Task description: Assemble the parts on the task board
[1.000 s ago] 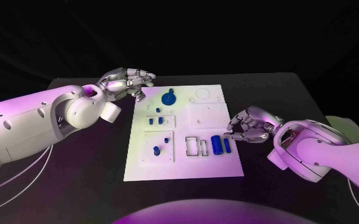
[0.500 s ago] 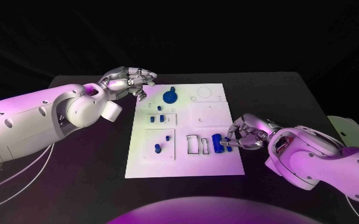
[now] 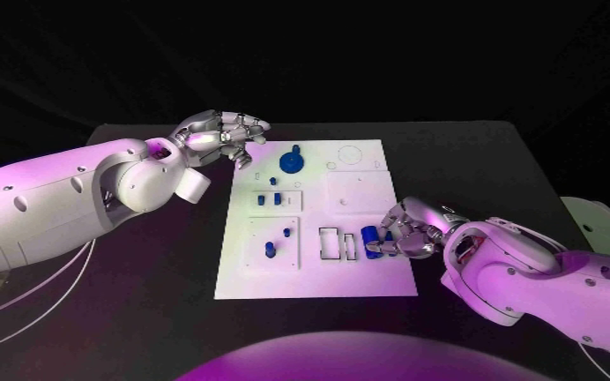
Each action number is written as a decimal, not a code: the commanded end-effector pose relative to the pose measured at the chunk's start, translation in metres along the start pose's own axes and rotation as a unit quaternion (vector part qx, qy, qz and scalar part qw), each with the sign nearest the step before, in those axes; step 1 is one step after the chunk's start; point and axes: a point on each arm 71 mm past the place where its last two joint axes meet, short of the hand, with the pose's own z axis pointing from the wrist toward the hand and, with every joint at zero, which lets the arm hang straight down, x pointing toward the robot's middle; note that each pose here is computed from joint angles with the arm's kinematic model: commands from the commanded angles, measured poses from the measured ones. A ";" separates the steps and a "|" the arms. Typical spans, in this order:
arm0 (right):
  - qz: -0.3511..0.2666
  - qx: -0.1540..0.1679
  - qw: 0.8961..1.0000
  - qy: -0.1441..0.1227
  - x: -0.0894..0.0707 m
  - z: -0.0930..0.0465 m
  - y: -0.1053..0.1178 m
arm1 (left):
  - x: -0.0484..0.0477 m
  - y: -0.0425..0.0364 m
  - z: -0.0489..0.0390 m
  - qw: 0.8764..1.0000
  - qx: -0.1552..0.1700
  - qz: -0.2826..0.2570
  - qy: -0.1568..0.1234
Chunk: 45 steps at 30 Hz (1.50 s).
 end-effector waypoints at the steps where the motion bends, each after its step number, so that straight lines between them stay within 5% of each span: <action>1: -0.023 0.000 1.000 0.002 0.003 0.002 0.001 | 0.0022 -0.0009 0.0003 1.000 0.005 -0.001 0.011; 25: -0.034 0.012 0.999 0.012 0.022 0.018 0.004 | 0.0031 -0.0001 0.0004 1.000 -0.001 -0.003 0.019; 45: 0.037 -0.048 0.995 -0.078 0.001 0.004 0.026 | 0.0032 0.0000 0.0008 1.000 -0.002 -0.002 0.020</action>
